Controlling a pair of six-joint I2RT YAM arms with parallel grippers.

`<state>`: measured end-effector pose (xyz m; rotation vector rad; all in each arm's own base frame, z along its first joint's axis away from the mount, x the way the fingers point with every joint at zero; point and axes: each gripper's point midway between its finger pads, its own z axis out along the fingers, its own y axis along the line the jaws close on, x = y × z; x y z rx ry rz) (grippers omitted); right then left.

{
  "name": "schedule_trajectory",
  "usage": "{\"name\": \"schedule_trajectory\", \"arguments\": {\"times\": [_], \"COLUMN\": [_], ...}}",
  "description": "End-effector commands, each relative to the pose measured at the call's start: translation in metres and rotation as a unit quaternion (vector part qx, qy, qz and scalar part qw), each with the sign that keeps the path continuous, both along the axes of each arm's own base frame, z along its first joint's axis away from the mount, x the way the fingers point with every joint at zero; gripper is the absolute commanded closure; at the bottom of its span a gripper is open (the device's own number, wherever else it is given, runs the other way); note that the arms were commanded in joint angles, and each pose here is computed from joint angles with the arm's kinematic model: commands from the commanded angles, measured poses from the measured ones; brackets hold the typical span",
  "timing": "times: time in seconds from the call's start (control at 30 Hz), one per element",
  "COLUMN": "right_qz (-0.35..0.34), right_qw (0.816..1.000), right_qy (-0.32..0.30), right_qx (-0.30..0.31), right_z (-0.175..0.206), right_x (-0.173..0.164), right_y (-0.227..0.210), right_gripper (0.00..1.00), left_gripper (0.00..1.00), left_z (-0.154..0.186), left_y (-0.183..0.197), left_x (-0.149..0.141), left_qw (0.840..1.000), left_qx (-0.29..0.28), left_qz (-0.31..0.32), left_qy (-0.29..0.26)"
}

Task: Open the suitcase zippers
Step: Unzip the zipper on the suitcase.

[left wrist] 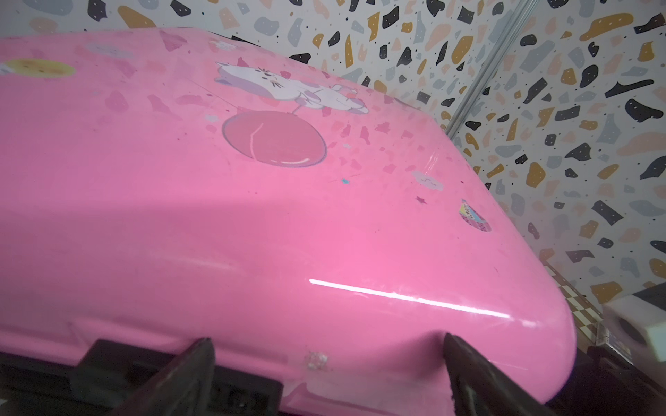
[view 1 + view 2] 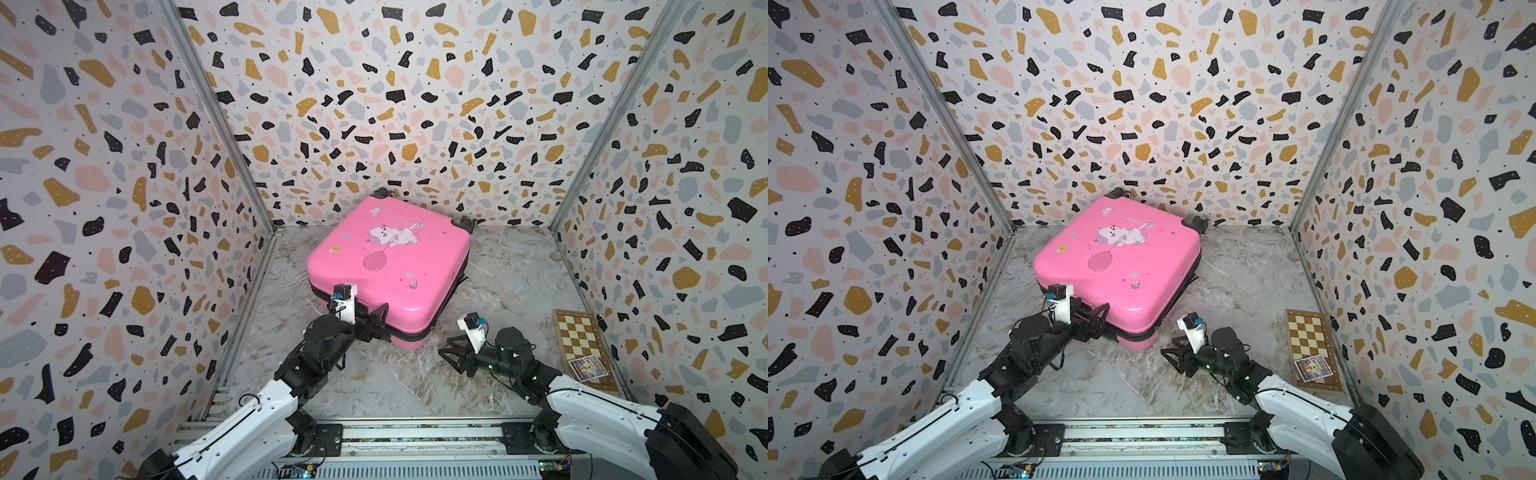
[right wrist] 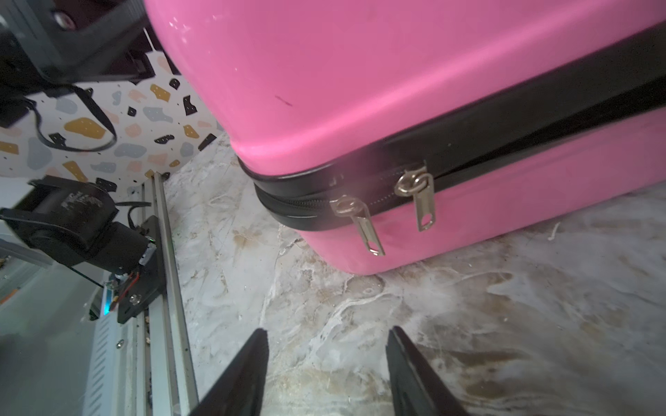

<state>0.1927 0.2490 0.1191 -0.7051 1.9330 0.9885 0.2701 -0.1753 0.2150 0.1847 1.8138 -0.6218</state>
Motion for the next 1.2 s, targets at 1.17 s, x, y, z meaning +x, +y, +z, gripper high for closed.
{"name": "schedule_trajectory", "arguments": {"times": [1.17], "right_qz": [0.006], "right_qw": [0.998], "right_qy": [-0.057], "right_qx": [0.029], "right_z": [0.016], "right_x": [0.042], "right_y": [0.036], "right_gripper": [0.85], "left_gripper": [0.01], "left_z": [0.017], "left_y": [-0.012], "left_x": [-0.008], "left_qw": [0.999], "left_qx": [-0.029], "left_qz": [-0.035], "left_qy": [-0.013]}}
